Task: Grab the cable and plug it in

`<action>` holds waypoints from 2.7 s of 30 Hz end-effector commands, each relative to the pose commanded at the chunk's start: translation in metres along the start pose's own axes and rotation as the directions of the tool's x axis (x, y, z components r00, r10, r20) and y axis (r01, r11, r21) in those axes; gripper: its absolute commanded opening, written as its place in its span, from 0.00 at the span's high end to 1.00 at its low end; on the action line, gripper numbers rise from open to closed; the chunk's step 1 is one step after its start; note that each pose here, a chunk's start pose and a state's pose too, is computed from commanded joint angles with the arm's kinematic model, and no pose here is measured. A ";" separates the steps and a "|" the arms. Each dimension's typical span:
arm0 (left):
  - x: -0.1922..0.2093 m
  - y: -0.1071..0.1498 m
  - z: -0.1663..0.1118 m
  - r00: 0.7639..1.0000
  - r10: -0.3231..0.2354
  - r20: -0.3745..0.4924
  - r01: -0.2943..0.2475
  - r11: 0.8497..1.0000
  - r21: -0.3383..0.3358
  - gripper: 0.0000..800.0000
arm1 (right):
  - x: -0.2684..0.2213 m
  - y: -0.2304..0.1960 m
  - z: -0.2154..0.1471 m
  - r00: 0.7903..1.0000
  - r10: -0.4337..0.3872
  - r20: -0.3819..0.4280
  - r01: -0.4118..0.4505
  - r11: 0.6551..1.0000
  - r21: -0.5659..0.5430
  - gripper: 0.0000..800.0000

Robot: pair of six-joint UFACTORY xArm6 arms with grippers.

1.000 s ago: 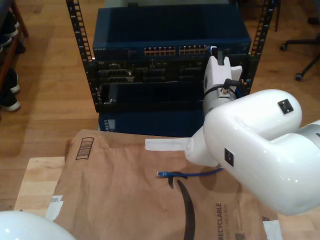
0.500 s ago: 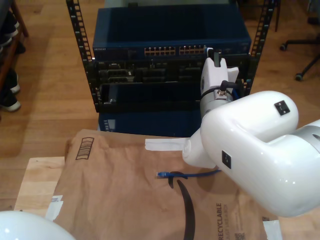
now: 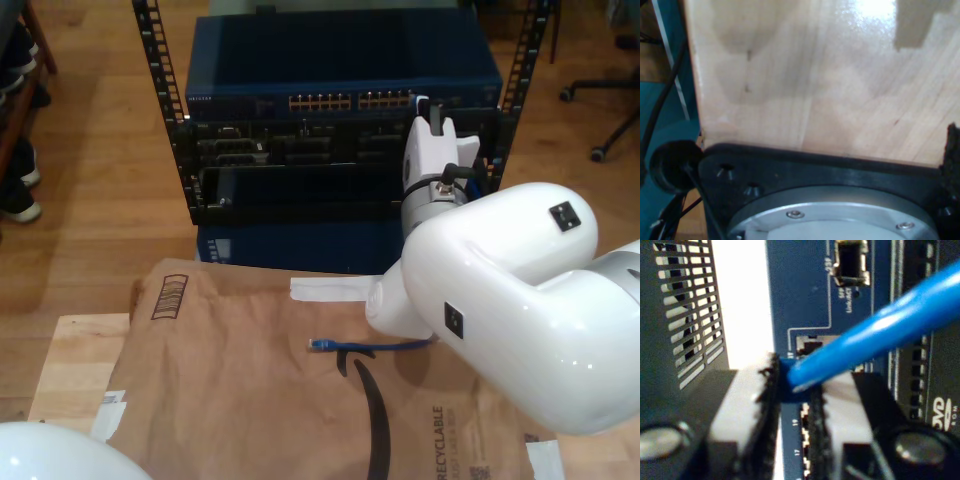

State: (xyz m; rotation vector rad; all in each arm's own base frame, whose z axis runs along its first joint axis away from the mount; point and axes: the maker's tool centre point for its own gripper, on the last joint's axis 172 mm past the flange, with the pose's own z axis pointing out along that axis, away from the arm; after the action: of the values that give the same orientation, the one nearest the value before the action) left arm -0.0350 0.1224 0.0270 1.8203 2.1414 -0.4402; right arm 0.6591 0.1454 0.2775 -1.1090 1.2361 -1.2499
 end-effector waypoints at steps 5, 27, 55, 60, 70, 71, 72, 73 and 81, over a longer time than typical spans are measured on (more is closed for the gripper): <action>0.000 0.000 0.000 1.000 0.001 0.001 -0.001 1.000 0.001 0.00 | -0.001 0.001 0.001 1.000 -0.001 0.000 0.001 1.000 0.000 1.00; 0.000 0.000 0.000 1.000 0.001 0.000 -0.001 1.000 0.001 0.00 | -0.004 0.006 0.001 0.999 0.021 -0.032 -0.021 1.000 -0.001 1.00; 0.000 0.000 0.000 1.000 0.001 0.000 -0.001 1.000 0.001 0.00 | 0.004 0.001 0.001 0.998 0.035 -0.059 -0.034 0.999 0.023 1.00; 0.000 0.000 0.000 1.000 0.000 0.000 0.000 1.000 0.000 0.00 | 0.004 0.002 0.000 0.998 0.034 -0.060 -0.033 0.999 0.022 1.00; 0.000 0.000 0.000 1.000 0.001 0.000 -0.001 1.000 0.001 0.00 | 0.002 0.005 0.002 0.998 0.032 -0.058 -0.031 0.999 0.021 1.00; 0.000 0.000 0.000 1.000 0.000 0.000 0.000 1.000 0.000 0.00 | 0.002 0.005 0.002 0.998 0.032 -0.058 -0.031 0.999 0.021 1.00; 0.000 0.000 0.000 1.000 0.001 0.000 -0.001 1.000 0.001 0.00 | 0.002 0.005 0.002 0.998 0.032 -0.058 -0.031 0.999 0.021 1.00; 0.000 0.000 0.000 1.000 0.000 0.000 0.000 1.000 0.000 0.00 | 0.002 0.007 0.002 0.998 0.031 -0.058 -0.030 0.999 0.019 1.00; 0.000 0.000 0.000 1.000 0.001 0.000 -0.001 1.000 0.001 0.00 | 0.000 0.004 0.006 0.998 0.038 -0.057 -0.036 0.999 0.028 1.00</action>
State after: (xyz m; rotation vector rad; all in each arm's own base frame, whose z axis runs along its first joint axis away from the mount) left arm -0.0349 0.1224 0.0270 1.8221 2.1401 -0.4406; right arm 0.6651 0.1454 0.2736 -1.0321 1.2738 -1.2749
